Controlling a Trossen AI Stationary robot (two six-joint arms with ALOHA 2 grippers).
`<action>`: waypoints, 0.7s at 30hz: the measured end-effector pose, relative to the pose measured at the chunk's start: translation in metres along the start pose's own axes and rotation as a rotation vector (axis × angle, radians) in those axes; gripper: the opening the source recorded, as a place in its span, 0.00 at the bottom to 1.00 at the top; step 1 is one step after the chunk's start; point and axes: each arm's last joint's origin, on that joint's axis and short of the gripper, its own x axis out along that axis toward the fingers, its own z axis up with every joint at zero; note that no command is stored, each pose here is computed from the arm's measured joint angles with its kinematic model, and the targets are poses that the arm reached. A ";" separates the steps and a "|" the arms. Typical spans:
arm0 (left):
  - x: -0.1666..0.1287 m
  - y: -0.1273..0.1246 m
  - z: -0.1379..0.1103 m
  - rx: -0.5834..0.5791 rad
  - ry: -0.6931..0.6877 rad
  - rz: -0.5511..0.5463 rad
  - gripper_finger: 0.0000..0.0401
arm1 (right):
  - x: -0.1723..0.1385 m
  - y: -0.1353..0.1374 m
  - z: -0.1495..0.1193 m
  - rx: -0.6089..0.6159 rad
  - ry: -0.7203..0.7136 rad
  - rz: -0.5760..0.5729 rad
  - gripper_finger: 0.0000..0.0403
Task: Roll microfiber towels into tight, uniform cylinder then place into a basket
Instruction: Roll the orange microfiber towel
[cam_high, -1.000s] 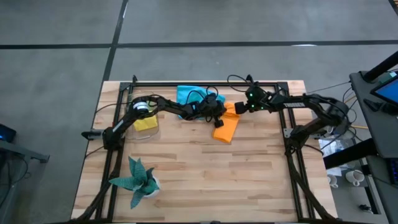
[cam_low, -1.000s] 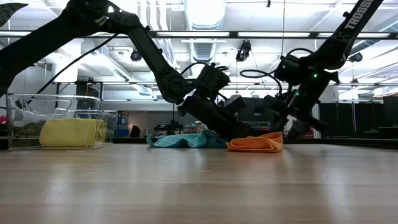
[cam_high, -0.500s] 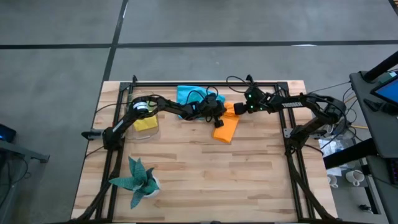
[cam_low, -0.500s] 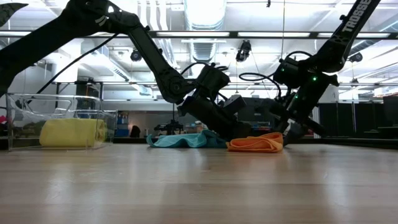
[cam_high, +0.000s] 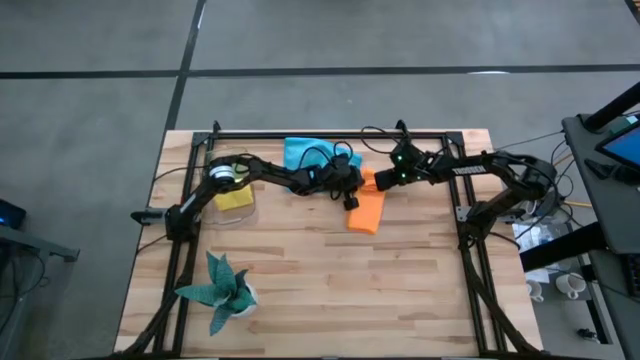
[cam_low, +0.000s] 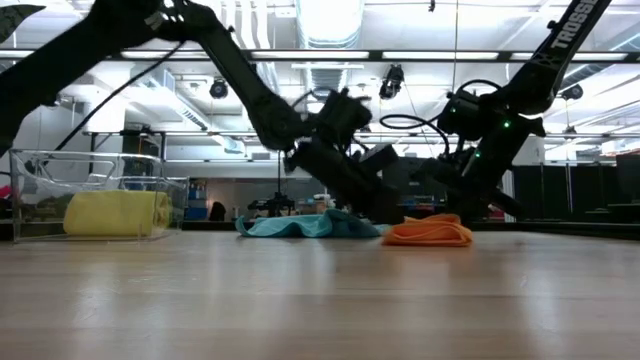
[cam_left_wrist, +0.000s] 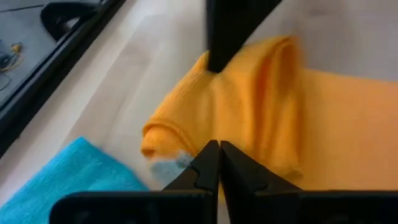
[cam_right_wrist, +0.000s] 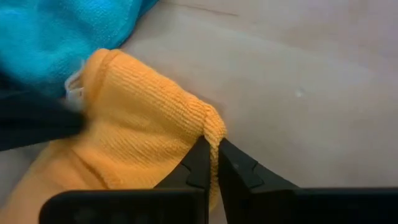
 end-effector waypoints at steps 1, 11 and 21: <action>-0.005 0.000 0.005 0.004 0.010 -0.007 0.00 | -0.001 0.001 -0.001 -0.012 -0.011 -0.014 0.03; -0.089 -0.010 0.043 0.024 -0.150 -0.104 0.00 | -0.013 0.027 -0.023 -0.185 -0.155 -0.224 0.03; -0.158 -0.038 0.018 -0.230 -0.261 -0.252 0.00 | -0.021 0.056 -0.057 -0.203 -0.312 -0.315 0.03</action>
